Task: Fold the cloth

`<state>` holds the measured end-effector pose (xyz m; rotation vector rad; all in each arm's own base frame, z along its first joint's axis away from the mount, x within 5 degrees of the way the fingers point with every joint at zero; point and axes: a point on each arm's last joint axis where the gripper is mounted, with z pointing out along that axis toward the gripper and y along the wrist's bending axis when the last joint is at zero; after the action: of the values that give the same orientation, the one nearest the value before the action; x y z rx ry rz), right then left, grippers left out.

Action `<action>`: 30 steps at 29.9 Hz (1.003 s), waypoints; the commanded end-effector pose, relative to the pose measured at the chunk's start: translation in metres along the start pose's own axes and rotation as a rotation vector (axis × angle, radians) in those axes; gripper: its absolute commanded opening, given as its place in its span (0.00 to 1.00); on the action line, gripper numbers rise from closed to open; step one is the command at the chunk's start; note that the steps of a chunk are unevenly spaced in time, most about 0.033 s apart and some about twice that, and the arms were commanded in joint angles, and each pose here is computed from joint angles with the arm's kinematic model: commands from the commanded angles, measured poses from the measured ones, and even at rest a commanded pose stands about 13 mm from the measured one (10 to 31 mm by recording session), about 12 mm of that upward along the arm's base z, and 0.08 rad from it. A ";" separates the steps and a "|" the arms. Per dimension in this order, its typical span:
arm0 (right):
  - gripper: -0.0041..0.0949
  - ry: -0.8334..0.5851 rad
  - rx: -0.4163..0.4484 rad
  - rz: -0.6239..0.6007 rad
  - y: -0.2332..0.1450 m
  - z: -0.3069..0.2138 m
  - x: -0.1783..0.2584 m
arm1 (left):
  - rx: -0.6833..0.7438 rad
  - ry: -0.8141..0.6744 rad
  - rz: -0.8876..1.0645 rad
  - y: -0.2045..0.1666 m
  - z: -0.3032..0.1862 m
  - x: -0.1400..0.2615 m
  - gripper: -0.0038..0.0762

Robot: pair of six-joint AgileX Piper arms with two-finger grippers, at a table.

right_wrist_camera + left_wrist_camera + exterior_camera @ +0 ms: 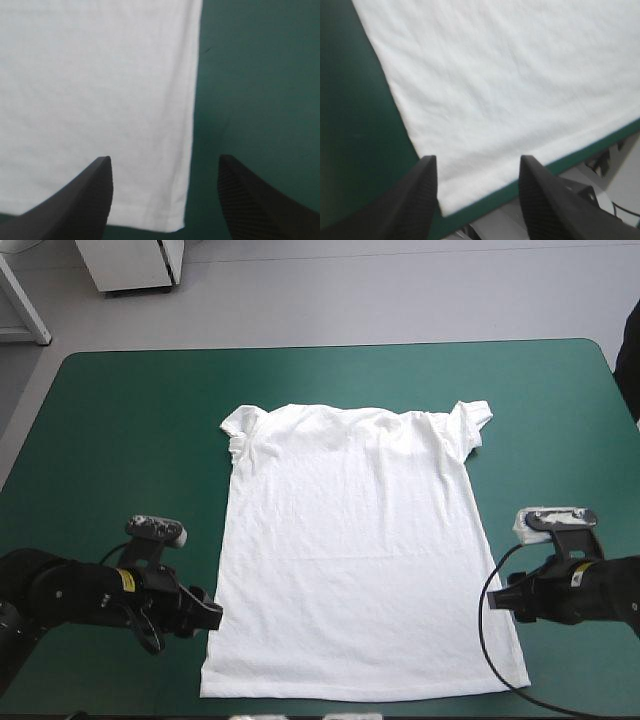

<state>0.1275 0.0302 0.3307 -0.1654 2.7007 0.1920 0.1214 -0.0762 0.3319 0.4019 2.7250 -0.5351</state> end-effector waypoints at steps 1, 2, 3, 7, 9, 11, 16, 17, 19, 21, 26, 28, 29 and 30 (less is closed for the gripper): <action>0.63 -0.104 0.095 -0.019 -0.005 -0.020 -0.031 | -0.095 -0.099 0.053 -0.002 -0.023 -0.030 0.52; 0.63 -0.130 0.105 -0.017 -0.005 -0.023 -0.043 | -0.139 -0.114 0.069 0.000 -0.026 -0.040 0.52; 0.63 -0.142 0.115 -0.017 -0.005 -0.025 -0.051 | -0.172 -0.135 0.082 0.001 -0.030 -0.048 0.53; 0.63 -0.193 0.117 -0.014 -0.003 -0.032 -0.089 | -0.273 -0.176 0.119 0.006 -0.029 -0.086 0.59; 0.63 -0.197 0.117 -0.016 -0.002 -0.029 -0.106 | -0.304 -0.185 0.131 0.008 -0.023 -0.102 0.62; 0.63 -0.200 0.115 -0.023 -0.001 -0.025 -0.122 | -0.316 -0.182 0.136 0.010 -0.012 -0.116 0.63; 0.62 -0.191 0.106 -0.038 0.001 -0.010 -0.150 | -0.336 -0.110 0.138 0.020 0.031 -0.141 0.63; 0.62 -0.187 0.104 -0.038 0.001 -0.006 -0.155 | -0.342 -0.092 0.135 0.023 0.041 -0.145 0.63; 0.62 -0.175 0.105 -0.038 0.000 0.003 -0.162 | -0.343 -0.075 0.116 0.032 0.057 -0.153 0.63; 0.62 -0.166 0.106 -0.040 0.000 0.011 -0.168 | -0.341 -0.063 0.088 0.042 0.072 -0.160 0.63; 0.62 -0.153 0.102 -0.048 0.000 0.028 -0.176 | -0.320 -0.044 0.012 0.065 0.099 -0.170 0.63; 0.62 -0.153 0.102 -0.054 -0.001 0.035 -0.179 | -0.328 -0.026 0.020 0.068 0.109 -0.173 0.63; 0.62 -0.154 0.102 -0.054 -0.001 0.039 -0.182 | -0.328 -0.022 0.030 0.070 0.115 -0.175 0.63; 0.62 -0.154 0.102 -0.055 -0.001 0.042 -0.183 | -0.328 -0.022 0.030 0.072 0.119 -0.176 0.63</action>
<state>0.3062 0.0514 0.3541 -0.1741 2.6477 0.0457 0.3286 -0.0945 0.2571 0.3535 2.8074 -0.0470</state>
